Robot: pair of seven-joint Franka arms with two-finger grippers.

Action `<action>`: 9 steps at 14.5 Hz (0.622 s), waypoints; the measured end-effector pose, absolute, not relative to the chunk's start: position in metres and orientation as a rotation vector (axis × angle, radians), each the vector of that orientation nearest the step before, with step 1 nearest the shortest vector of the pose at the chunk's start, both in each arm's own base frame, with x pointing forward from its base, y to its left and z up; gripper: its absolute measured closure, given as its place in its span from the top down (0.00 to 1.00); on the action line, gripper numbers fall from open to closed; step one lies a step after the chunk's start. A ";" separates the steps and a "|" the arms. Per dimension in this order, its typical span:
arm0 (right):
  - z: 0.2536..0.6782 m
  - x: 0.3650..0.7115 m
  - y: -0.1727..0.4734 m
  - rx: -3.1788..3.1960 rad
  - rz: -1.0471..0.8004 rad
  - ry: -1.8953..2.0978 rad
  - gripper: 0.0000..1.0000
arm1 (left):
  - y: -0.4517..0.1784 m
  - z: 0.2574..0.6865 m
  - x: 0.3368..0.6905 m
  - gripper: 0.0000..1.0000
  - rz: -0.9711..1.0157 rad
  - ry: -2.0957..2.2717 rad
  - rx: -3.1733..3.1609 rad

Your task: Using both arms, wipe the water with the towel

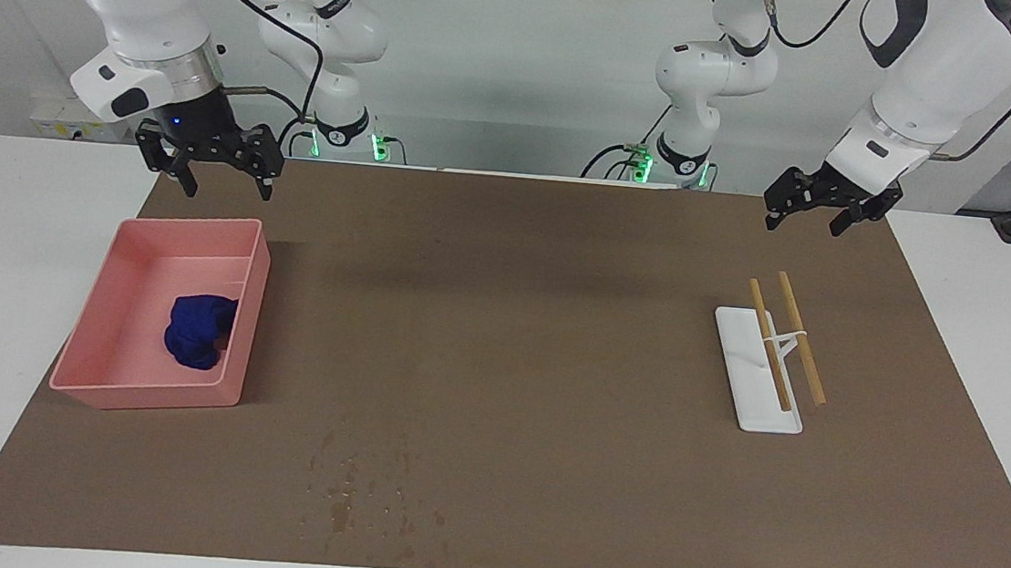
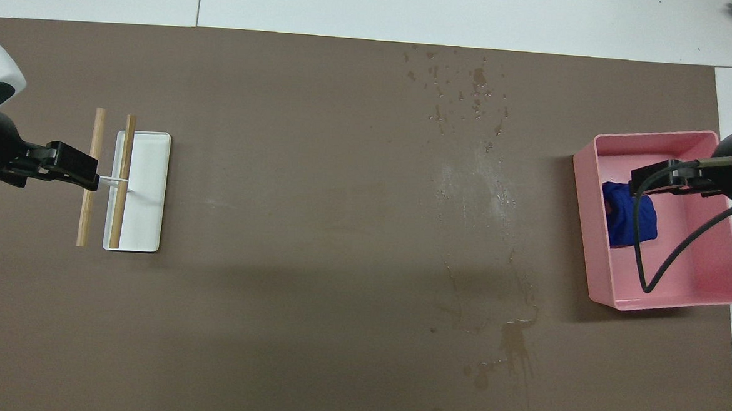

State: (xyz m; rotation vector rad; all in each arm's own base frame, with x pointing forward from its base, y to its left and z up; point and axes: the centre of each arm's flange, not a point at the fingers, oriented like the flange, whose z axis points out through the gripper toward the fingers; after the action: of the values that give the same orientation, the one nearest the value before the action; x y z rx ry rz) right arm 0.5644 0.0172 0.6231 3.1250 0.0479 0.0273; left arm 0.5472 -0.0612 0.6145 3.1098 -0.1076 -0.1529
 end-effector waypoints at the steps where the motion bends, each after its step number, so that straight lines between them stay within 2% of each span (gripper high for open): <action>1: 0.623 0.565 0.012 3.125 0.027 0.045 1.00 | -0.061 0.615 0.547 1.00 -0.153 -0.108 3.110; 9: 0.623 0.565 0.010 3.125 0.028 0.047 1.00 | -0.061 0.615 0.547 1.00 -0.153 -0.108 3.110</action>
State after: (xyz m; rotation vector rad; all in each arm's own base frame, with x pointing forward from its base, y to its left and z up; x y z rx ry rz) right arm 0.5646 0.0096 0.6233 3.1255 0.0473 0.0277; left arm 0.5472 -0.0612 0.6145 3.1098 -0.1076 -0.1528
